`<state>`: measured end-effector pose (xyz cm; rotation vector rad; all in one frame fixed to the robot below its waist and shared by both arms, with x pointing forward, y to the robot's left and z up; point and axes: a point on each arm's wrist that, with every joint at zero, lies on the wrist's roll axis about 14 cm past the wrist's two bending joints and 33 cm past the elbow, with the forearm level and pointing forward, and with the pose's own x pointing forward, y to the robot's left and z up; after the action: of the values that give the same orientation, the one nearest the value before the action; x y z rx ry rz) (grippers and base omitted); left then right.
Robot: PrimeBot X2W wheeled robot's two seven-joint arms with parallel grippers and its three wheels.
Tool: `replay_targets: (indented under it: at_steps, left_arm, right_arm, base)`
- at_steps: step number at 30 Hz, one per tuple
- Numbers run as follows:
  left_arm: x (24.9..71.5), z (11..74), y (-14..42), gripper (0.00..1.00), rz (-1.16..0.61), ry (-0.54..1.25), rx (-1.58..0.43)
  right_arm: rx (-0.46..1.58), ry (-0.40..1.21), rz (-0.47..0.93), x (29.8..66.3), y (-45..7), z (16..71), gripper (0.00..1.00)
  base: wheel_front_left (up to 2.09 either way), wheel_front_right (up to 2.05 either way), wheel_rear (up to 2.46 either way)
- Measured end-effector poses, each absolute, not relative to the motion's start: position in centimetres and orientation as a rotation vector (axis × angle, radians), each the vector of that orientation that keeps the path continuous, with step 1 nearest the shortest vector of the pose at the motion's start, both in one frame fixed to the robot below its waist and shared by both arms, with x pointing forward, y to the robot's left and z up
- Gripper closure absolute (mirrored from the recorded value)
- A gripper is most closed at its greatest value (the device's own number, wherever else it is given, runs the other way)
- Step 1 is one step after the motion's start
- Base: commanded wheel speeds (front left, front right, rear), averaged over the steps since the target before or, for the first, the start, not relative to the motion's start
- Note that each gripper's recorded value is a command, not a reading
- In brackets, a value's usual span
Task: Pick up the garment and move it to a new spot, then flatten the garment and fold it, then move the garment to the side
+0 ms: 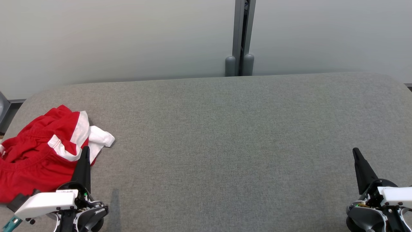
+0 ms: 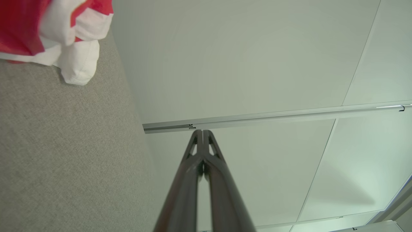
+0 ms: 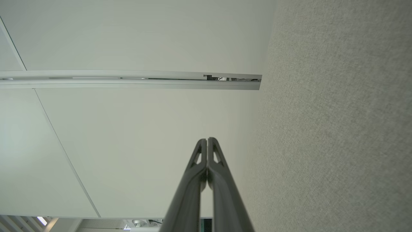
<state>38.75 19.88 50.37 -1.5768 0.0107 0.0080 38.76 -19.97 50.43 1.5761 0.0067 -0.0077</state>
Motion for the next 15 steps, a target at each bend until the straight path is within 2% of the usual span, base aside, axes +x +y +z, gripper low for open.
replay_targets:
  at_steps: [15]
  left_arm:
    - [38.75, 50.37, 19.88, 1.0, 0.008, 0.011, -1.577]
  right_arm:
    - [1.576, 0.007, -0.008, 38.76, -19.97, 50.42, 1.0]
  base:
    - [0.0, 0.0, 0.0]
